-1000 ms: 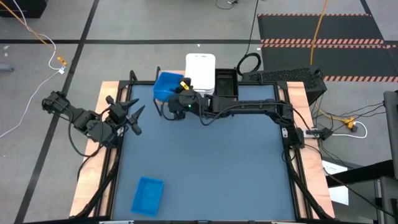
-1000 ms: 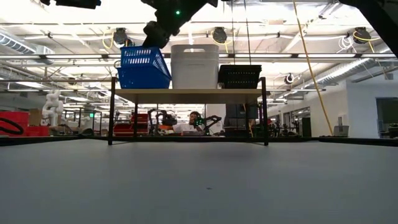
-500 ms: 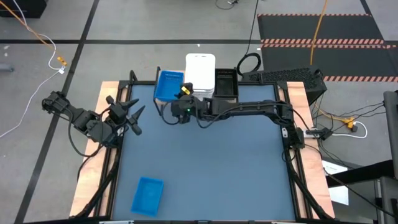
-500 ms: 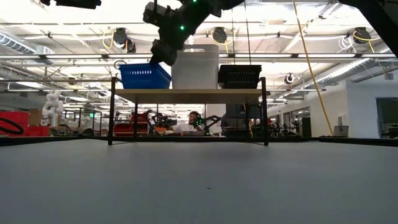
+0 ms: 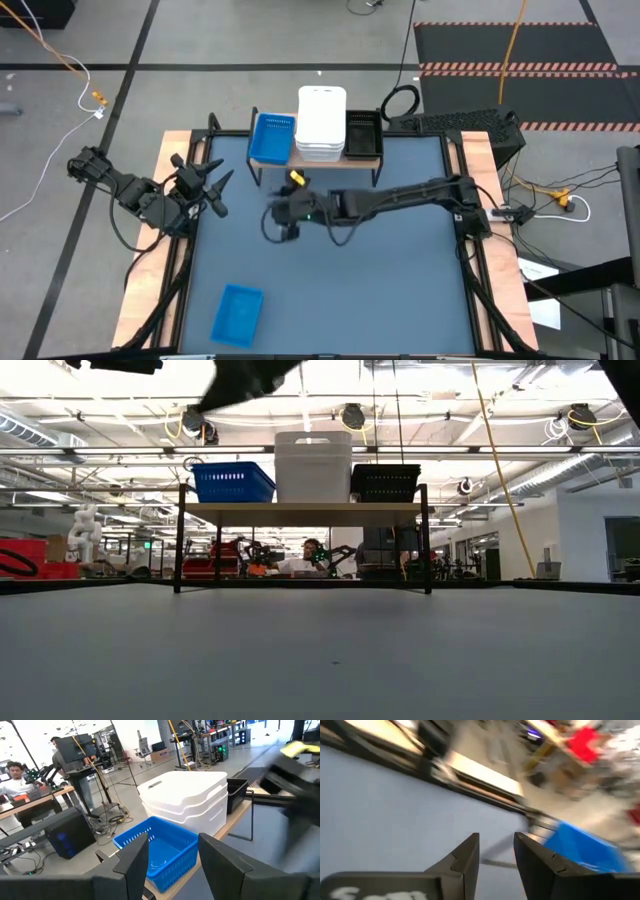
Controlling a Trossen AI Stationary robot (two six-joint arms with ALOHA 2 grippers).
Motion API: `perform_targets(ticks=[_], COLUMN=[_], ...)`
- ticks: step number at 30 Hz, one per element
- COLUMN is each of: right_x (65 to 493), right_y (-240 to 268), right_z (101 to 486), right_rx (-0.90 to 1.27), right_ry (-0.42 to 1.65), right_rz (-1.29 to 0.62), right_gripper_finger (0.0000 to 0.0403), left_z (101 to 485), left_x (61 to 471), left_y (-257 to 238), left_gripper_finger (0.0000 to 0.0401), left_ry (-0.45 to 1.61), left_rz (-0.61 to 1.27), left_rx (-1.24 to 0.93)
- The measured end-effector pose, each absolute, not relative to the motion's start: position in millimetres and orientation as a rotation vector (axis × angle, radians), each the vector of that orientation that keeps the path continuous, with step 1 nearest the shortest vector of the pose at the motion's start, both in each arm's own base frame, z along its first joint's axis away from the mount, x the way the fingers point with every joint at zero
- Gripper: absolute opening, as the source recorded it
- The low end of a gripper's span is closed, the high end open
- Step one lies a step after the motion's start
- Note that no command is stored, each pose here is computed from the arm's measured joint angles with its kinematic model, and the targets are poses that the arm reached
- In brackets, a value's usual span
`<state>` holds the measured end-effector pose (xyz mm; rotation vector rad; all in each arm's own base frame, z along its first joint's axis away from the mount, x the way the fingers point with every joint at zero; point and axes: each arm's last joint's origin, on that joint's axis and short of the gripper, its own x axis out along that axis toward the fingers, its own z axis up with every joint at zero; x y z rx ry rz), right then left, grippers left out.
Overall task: Stack baskets on shelf by color
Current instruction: Stack the blue bin on the blue bin on the shelf
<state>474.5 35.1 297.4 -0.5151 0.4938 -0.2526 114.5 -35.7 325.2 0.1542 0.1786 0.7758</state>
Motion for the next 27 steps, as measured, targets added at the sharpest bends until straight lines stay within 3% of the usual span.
perform_targets(ticks=[7, 11, 19, 27], right_x=[479.7, 487.1, 497.8, 510.2], right_y=[86.9, 125.7, 185.6, 234.9], right_z=[290.7, 263.7, 204.4, 153.9], right_rx=[-0.175, -0.076, 0.000, -0.106], right_ry=[0.362, 0.246, 0.111, 0.175], right_rz=[0.081, 0.207, 0.306, 0.415], right_gripper_finger=[0.0136, 0.0154, 0.0200, 0.0224], left_z=[325.1, 324.8, 318.5, 293.8], left_x=[114.6, 115.3, 125.5, 149.3], left_y=[-35.9, -36.7, -44.0, -68.6], left_gripper_finger=[0.0175, 0.0175, 0.0175, 0.0175], left_ry=[0.180, 0.186, 0.209, 0.342], left_rz=[0.769, 0.732, 0.648, 0.505], left_rx=[0.151, 0.139, 0.054, -0.046])
